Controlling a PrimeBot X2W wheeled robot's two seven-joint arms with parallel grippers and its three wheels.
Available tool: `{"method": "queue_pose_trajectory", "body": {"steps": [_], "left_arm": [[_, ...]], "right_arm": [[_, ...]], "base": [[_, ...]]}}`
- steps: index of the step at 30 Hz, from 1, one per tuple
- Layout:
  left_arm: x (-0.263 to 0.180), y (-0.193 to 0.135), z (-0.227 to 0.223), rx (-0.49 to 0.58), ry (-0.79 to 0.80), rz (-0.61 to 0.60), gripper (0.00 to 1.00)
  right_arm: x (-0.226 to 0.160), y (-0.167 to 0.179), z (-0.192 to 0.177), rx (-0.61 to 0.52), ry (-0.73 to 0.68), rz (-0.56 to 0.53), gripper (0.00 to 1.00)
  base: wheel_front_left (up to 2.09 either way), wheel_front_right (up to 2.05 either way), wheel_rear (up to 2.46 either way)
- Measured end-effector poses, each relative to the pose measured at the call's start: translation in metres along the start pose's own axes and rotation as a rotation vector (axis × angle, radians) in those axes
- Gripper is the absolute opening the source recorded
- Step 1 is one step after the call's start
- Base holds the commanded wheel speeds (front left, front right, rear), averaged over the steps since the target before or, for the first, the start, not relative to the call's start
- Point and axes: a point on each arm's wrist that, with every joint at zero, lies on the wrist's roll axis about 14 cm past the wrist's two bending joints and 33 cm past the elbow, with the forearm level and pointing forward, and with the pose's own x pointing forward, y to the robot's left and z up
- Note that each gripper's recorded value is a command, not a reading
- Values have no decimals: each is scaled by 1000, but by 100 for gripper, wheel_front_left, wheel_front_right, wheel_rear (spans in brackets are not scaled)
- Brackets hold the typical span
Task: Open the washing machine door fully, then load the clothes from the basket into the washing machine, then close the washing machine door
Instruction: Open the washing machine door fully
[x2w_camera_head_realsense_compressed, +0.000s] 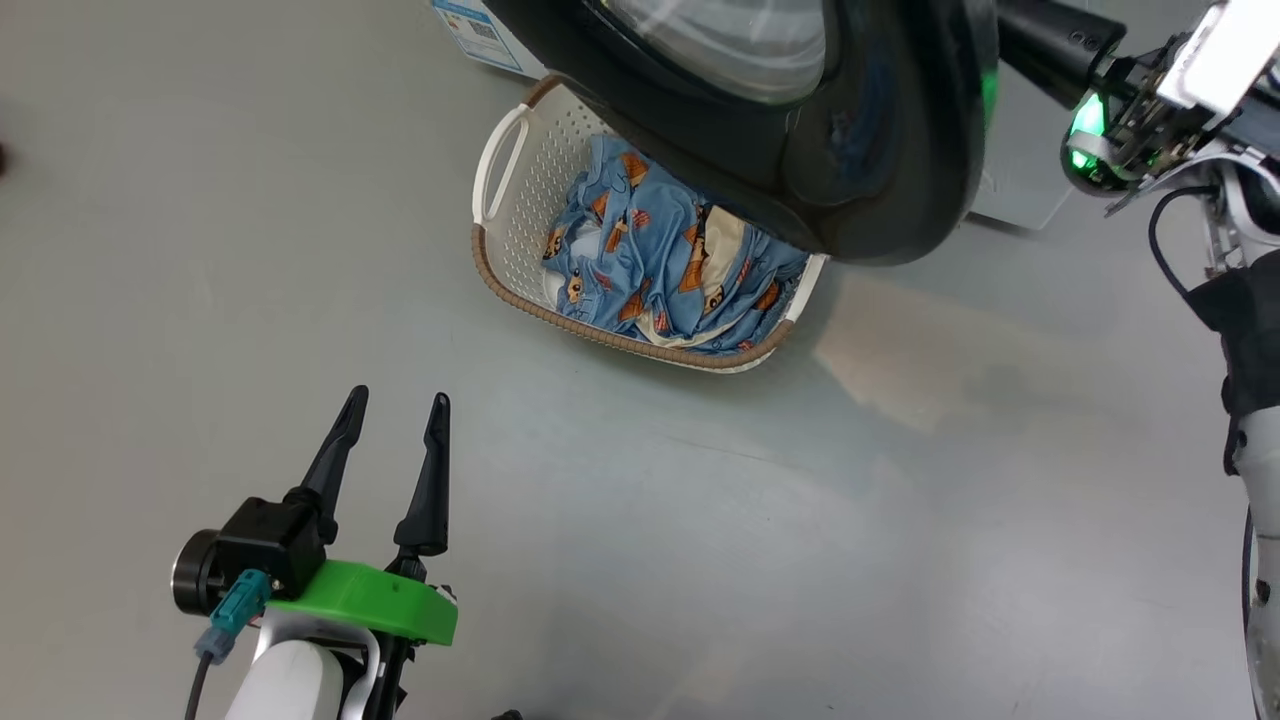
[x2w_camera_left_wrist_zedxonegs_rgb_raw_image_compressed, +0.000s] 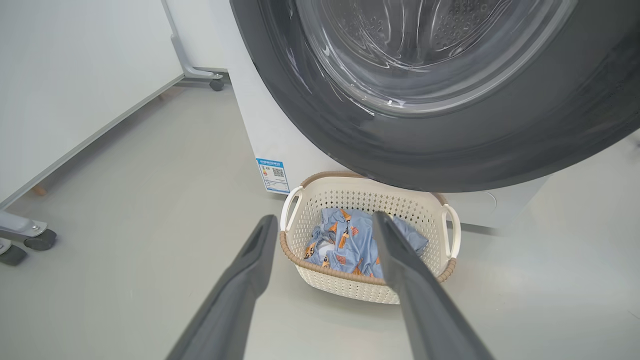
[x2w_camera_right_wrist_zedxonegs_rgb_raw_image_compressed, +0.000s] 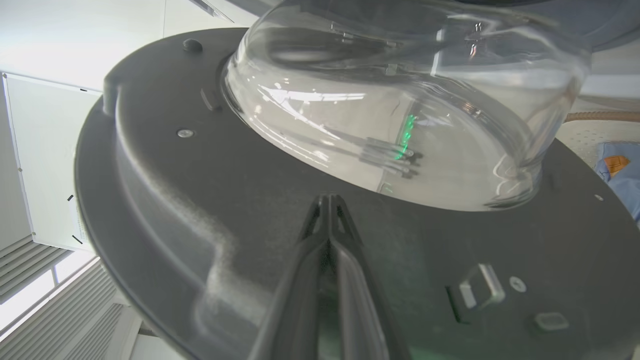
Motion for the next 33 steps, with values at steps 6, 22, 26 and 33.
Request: {"method": "queue_pose_trajectory", "body": {"steps": [6, 22, 26, 33], "left_arm": [[-4, -2, 9, -14, -32, -8, 100], [-27, -12, 30, -69, -109, -41, 100], [-34, -14, 34, -74, -124, -46, 100], [-45, -6, 40, -80, -149, -21, 100]], "right_arm": [[7, 15, -29, 6, 47, 17, 0], [22, 47, -116, 17, 139, 30, 0], [26, 48, -130, -2, 144, 11, 0], [40, 53, -146, -35, 160, 8, 0]], "base": [[0, 0, 0], [0, 0, 0], [0, 0, 0], [0, 0, 0]]}}
